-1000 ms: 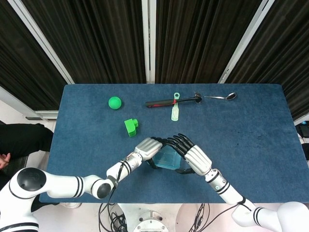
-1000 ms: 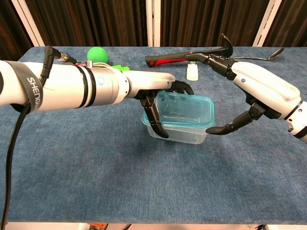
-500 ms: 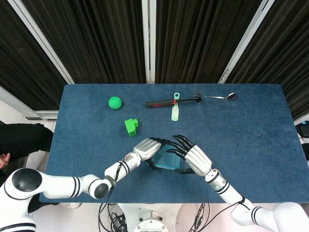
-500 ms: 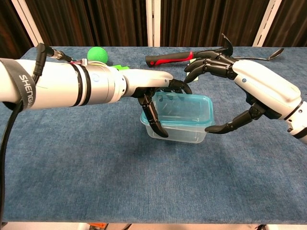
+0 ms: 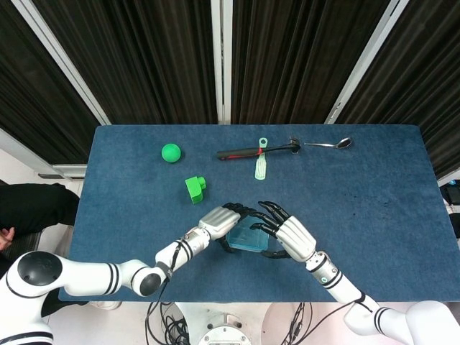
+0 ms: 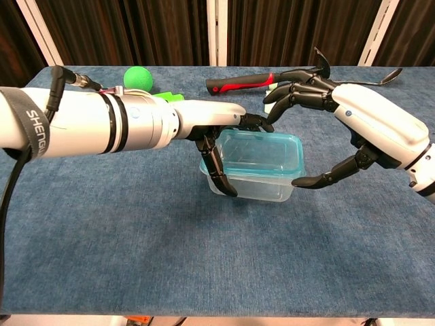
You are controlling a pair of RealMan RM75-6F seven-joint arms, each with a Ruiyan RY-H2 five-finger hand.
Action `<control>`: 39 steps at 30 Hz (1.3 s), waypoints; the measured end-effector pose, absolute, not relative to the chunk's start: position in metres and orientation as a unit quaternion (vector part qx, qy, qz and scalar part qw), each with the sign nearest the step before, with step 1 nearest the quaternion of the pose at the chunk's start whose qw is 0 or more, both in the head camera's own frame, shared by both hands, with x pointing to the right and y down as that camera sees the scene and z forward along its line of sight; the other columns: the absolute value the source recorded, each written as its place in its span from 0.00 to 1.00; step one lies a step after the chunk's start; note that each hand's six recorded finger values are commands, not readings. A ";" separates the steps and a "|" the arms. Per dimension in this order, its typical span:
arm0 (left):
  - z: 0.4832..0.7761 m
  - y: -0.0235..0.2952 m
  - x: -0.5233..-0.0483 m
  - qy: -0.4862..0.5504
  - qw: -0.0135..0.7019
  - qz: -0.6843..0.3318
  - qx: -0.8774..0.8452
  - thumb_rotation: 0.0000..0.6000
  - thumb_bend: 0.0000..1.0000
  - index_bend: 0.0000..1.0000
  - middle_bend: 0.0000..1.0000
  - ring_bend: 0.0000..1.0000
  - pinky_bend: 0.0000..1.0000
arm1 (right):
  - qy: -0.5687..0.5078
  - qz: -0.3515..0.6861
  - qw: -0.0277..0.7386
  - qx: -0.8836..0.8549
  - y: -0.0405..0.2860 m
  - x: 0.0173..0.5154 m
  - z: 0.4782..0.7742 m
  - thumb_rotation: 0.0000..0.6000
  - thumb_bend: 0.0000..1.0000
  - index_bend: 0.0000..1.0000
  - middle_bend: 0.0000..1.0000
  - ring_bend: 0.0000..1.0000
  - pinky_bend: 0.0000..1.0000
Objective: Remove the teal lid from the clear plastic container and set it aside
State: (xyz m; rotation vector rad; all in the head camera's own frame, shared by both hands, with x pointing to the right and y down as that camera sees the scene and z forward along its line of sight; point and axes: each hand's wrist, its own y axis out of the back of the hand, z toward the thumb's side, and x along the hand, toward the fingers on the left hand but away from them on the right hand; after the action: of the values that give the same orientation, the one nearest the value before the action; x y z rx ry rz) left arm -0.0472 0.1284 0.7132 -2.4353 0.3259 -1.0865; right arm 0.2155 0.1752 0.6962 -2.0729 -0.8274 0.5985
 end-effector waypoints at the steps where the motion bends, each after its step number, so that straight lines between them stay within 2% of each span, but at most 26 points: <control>1: 0.713 0.128 -0.048 0.119 0.225 -0.394 -0.883 1.00 0.10 0.05 0.05 0.01 0.06 | -0.327 0.238 0.403 -0.821 0.176 0.216 0.697 1.00 0.34 0.36 0.20 0.04 0.13; 16: 0.711 0.131 -0.049 0.119 0.243 -0.387 -0.882 1.00 0.10 0.05 0.03 0.00 0.05 | -0.338 0.235 0.406 -0.816 0.170 0.219 0.691 1.00 0.36 0.38 0.21 0.05 0.13; 27: 0.713 0.133 -0.051 0.117 0.239 -0.390 -0.881 1.00 0.10 0.05 0.02 0.00 0.05 | -0.341 0.233 0.413 -0.812 0.167 0.219 0.690 1.00 0.47 0.44 0.23 0.08 0.16; 33: 0.713 0.133 -0.051 0.123 0.230 -0.388 -0.884 1.00 0.10 0.04 0.02 0.00 0.05 | -0.336 0.235 0.422 -0.809 0.167 0.218 0.691 1.00 0.59 0.52 0.26 0.10 0.19; 39: 0.710 0.132 -0.052 0.134 0.215 -0.380 -0.889 1.00 0.09 0.04 0.02 0.00 0.05 | -0.331 0.235 0.426 -0.808 0.170 0.215 0.694 1.00 0.61 0.57 0.27 0.11 0.20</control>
State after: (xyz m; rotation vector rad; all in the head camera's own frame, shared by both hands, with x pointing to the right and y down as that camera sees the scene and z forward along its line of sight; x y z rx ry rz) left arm -0.0515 0.1322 0.7103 -2.4661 0.3715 -1.0549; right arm 0.2150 0.1696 0.6936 -2.0200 -0.8276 0.5872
